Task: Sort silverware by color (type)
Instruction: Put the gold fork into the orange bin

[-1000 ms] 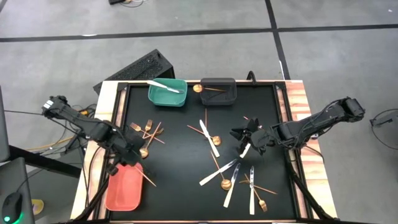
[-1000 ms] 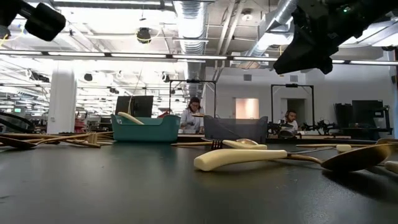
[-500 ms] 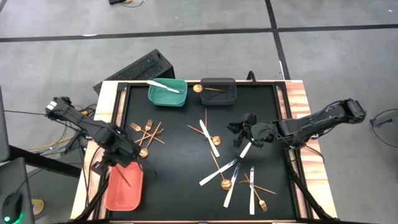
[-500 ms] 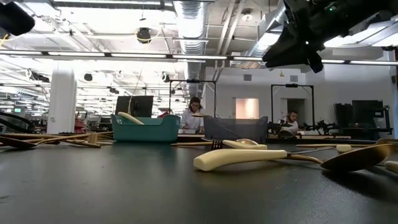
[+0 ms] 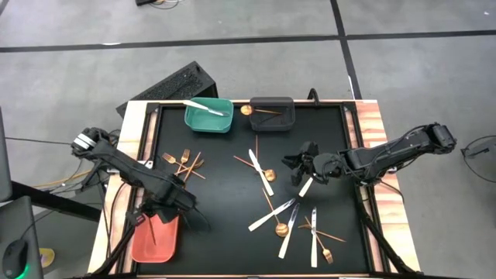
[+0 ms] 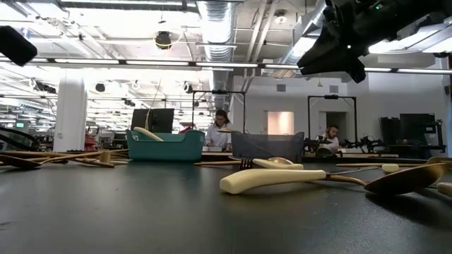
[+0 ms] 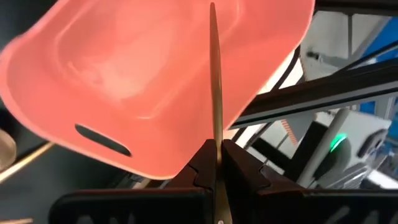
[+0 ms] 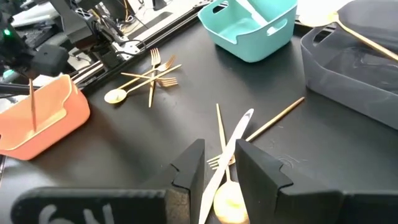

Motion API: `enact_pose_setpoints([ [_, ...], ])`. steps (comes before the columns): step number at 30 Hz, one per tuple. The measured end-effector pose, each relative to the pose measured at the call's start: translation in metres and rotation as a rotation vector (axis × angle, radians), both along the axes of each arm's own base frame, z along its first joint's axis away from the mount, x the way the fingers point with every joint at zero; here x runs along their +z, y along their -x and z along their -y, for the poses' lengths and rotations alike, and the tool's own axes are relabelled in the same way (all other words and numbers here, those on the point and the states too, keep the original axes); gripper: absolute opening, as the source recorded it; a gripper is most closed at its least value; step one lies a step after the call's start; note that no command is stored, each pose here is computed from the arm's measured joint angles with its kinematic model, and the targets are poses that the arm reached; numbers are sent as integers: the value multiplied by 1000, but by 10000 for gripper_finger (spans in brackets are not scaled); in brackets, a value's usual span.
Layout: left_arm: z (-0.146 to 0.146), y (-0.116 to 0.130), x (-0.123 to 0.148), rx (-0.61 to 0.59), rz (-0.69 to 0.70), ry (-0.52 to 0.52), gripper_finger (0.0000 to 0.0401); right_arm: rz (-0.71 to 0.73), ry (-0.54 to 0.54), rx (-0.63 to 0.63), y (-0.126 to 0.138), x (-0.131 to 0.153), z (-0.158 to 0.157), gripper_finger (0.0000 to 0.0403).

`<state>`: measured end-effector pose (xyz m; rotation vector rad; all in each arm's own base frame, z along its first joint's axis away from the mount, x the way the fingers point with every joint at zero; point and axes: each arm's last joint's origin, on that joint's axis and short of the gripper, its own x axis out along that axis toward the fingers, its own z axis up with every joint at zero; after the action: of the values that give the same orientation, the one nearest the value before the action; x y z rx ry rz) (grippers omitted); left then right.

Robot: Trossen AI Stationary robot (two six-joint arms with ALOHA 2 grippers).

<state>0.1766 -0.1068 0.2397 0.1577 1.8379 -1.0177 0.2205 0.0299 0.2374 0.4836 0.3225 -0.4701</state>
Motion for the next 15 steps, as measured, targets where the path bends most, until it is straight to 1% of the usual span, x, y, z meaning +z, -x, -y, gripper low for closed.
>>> enact_pose_setpoints([
  [3, 1, -5, -5, -12, 20, -17, 7, 0, 0, 0, 0, 0, 0, 122],
  [8, 3, -11, -7, 57, 55, -31, 14, -1, 0, 1, 0, 0, 0, 132],
  [13, 2, -13, -9, 99, 85, -113, 31, -13, 2, 1, -2, -3, 0, 141],
  [15, 1, -13, -9, 142, 76, -151, 42, -8, 1, -1, -2, -2, 0, 143],
])
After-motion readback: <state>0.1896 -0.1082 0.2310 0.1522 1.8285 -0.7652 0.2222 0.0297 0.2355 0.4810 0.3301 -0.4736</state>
